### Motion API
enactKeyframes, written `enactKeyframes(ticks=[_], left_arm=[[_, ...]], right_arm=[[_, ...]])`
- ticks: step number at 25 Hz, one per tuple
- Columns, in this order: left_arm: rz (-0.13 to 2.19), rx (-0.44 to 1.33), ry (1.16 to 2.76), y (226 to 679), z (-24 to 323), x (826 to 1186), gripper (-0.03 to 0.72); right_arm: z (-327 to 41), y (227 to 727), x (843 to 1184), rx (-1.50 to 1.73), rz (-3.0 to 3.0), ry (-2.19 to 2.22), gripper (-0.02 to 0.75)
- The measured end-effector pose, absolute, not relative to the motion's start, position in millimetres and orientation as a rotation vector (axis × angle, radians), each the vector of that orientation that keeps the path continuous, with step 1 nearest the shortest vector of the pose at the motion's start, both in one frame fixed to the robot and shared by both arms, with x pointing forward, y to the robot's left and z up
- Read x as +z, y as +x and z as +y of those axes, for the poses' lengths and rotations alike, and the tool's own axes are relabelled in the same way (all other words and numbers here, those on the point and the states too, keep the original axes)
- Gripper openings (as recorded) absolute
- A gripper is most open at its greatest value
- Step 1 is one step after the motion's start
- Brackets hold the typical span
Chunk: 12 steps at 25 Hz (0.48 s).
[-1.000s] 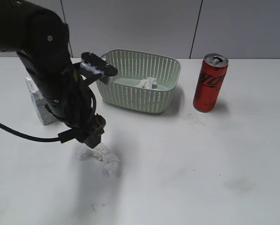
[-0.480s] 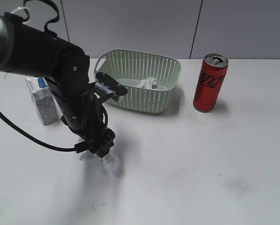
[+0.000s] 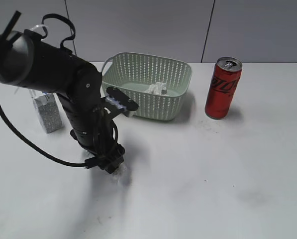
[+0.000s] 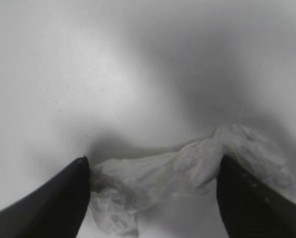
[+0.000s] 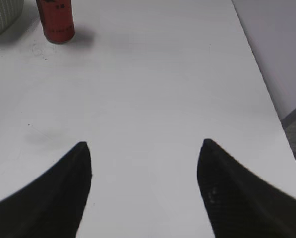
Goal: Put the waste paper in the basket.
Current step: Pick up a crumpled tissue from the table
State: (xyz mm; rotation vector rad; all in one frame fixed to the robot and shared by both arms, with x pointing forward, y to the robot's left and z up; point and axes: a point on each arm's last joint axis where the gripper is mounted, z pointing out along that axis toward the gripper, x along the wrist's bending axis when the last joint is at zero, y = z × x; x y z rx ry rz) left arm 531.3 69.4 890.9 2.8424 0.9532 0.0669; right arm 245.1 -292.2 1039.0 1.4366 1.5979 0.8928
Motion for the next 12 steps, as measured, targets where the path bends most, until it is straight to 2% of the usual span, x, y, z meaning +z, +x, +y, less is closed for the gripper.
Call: enactKeyframes(ticks=[3, 5, 7, 10, 12], left_arm=[[0.958, 0.060, 2.840, 531.2, 69.0, 890.6, 0.541], [0.961, 0.056, 2.836, 530.9, 68.2, 890.3, 0.476], [0.958, 0.060, 2.833, 531.1, 67.6, 889.7, 0.377], [0.955, 0.069, 2.827, 531.9, 67.1, 890.0, 0.171], [0.947, 0.078, 2.830, 532.4, 67.3, 890.0, 0.080]], right_arm=[[-292.6, 246.5, 1037.0, 0.902, 1.628, 1.402, 0.508], [-292.4, 246.5, 1037.4, 0.918, 1.645, 1.381, 0.508], [-292.3, 246.2, 1037.4, 0.933, 1.671, 1.358, 0.508], [-292.3, 246.0, 1037.5, 0.956, 1.704, 1.325, 0.508], [-292.7, 246.0, 1037.7, 0.981, 1.707, 1.330, 0.508]])
